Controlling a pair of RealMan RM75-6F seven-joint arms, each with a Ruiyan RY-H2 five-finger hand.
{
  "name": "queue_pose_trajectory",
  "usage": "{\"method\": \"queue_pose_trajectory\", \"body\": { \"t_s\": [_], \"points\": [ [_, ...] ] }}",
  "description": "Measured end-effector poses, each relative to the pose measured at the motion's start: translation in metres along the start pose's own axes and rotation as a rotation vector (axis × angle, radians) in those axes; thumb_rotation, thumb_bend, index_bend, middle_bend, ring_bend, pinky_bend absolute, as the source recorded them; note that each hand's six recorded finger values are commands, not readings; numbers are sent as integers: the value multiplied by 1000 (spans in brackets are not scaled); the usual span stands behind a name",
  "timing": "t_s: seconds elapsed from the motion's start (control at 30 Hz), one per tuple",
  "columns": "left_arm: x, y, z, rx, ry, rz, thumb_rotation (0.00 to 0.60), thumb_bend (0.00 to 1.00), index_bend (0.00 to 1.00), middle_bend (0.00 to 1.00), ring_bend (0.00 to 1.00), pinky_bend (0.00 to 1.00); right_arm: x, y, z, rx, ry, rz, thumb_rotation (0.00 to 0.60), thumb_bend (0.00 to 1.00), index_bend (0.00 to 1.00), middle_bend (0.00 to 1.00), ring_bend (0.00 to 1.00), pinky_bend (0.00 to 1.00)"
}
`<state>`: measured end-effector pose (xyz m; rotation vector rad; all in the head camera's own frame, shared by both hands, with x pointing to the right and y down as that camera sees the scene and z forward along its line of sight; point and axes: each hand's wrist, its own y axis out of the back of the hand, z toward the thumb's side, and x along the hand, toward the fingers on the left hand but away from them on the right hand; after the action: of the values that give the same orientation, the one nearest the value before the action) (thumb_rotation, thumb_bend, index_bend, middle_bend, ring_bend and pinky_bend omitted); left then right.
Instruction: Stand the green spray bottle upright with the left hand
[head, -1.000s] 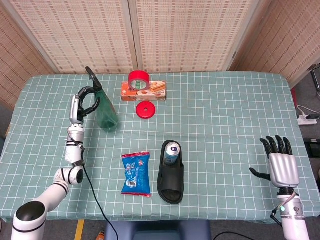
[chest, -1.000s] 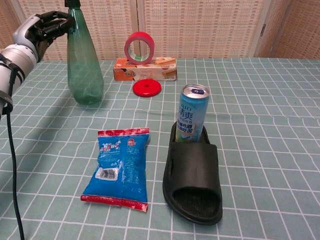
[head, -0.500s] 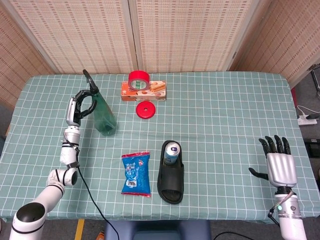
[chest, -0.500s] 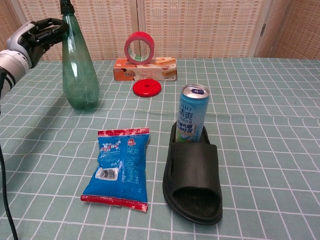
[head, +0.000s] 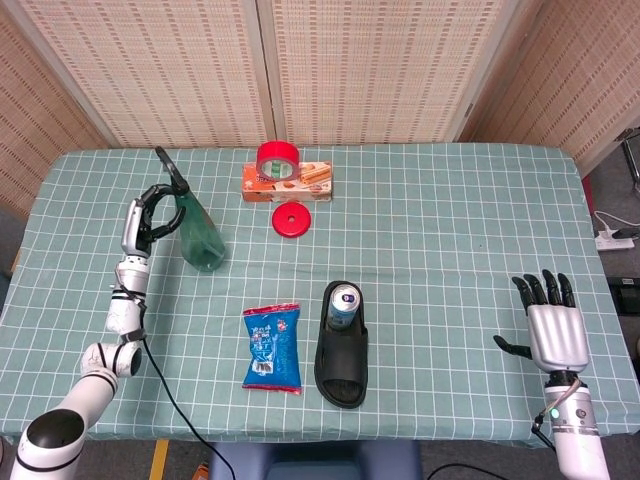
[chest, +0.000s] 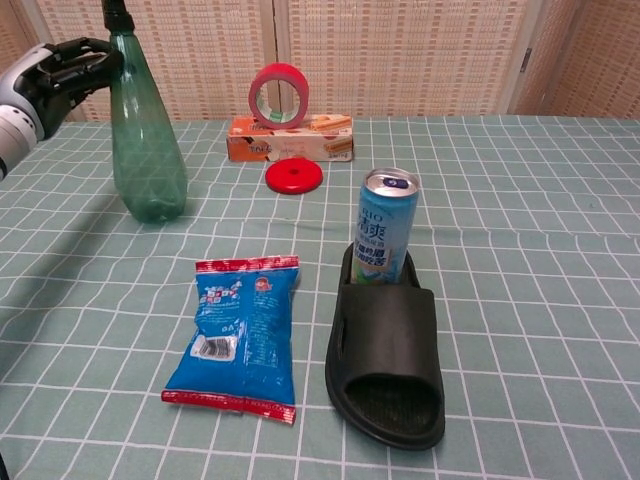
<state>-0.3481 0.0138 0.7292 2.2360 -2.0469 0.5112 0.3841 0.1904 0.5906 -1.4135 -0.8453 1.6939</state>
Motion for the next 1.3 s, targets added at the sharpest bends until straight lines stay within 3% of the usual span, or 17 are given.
{"method": "queue_pose_trajectory", "body": {
  "t_s": [0.13,0.2,0.43,0.93,1.3],
  "points": [
    [-3,1,3,5,-23,-14,600,224,56,296,195,78,0,0,0,3,-2,0,600,20,165,144,0,38],
    [-4,2,5,14,-33,-23,600,219,2,259,179,78,0,0,0,3,-4,2,600,26,165,146,0,39],
    [-10,4,1,35,-27,-49,600,184,0,153,138,73,-1,0,2,4,0,2,600,36,165,147,0,38],
    [-15,17,1,79,-29,-64,600,167,0,116,85,72,-1,-1,3,-7,14,5,600,36,165,158,0,38],
    [-19,22,-6,113,-5,-67,600,148,0,0,7,60,-2,-1,4,-22,26,8,600,36,166,183,0,39]
  ]
}}
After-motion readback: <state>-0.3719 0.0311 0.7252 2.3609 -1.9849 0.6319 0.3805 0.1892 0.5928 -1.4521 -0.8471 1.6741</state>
